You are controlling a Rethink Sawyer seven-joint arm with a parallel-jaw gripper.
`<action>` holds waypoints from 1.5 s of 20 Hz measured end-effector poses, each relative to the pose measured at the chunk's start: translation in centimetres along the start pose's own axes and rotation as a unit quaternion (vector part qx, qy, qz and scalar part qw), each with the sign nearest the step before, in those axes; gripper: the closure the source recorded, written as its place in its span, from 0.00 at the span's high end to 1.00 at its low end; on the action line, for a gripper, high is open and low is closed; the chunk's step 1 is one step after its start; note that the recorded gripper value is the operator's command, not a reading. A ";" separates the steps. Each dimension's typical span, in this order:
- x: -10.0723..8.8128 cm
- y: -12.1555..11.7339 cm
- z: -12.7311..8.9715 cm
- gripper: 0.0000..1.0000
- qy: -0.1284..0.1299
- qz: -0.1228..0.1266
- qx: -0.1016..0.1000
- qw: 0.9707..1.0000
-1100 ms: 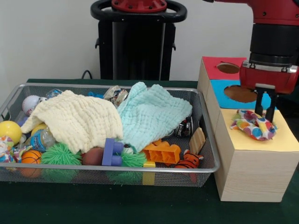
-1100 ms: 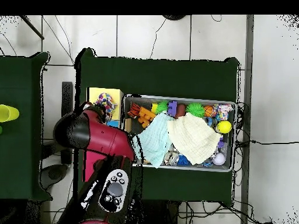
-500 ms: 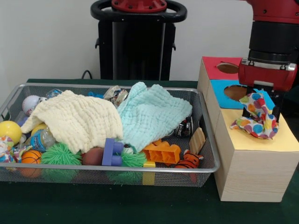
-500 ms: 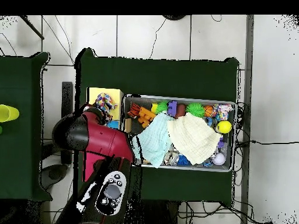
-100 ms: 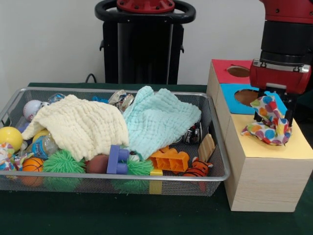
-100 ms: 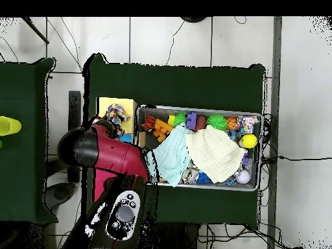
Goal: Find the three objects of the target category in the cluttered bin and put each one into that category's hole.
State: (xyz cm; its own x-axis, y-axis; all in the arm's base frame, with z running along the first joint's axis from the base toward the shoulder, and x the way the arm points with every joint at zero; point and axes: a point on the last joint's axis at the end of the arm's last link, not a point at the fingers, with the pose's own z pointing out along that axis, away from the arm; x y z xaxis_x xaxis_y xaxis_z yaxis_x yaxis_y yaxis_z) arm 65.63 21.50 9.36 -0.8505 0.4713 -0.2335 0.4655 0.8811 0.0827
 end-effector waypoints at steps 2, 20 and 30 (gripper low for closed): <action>-0.2 -0.1 -0.5 1.00 0.010 0.001 0.002 1.000; -1.7 0.8 -6.2 1.00 0.038 -0.004 0.003 0.999; -1.6 0.8 -6.3 1.00 0.037 -0.005 0.003 0.999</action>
State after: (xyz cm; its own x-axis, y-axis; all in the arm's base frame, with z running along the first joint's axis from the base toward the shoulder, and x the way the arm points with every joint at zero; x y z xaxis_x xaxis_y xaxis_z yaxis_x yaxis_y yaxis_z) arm 65.82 21.74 15.93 -0.8711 0.4637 -0.1618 0.4578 0.8860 0.0741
